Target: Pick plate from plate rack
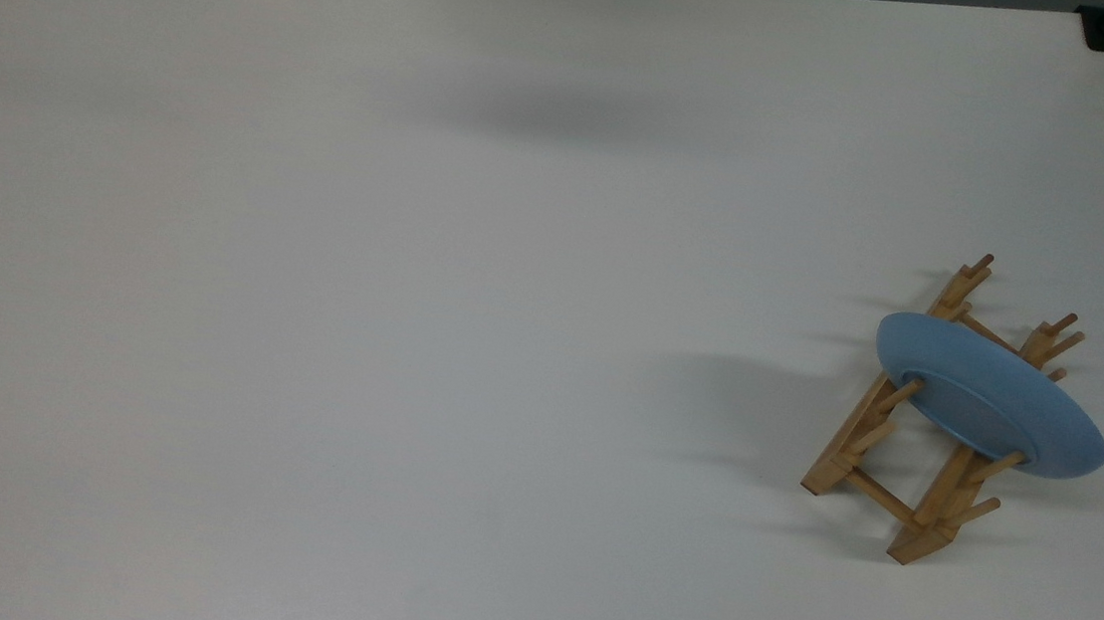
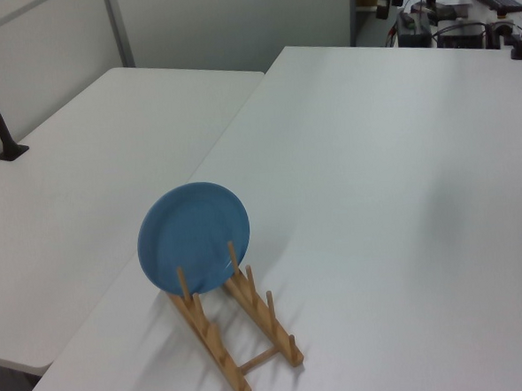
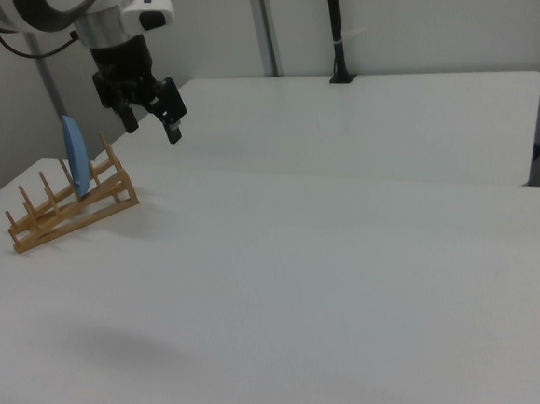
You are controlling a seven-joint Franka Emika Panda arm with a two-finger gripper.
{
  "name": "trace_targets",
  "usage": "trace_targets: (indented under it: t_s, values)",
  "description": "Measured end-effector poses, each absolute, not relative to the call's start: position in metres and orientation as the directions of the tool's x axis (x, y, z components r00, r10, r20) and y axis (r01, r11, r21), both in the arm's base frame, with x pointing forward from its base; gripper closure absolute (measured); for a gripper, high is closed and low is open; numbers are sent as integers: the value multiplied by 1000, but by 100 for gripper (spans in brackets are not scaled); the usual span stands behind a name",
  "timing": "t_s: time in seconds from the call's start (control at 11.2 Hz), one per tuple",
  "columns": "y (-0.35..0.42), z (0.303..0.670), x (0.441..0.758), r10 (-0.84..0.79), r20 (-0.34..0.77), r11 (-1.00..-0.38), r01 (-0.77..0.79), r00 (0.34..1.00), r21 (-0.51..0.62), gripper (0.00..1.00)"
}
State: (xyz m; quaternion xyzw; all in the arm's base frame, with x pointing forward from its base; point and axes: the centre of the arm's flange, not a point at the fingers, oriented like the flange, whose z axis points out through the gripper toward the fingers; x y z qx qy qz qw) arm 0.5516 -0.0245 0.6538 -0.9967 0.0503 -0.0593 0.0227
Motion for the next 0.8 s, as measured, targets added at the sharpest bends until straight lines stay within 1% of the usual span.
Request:
trace_targets:
  t_s: [0.8]
  values:
    - [-23,651,552,-99,111,-994,-94,989,-51,0]
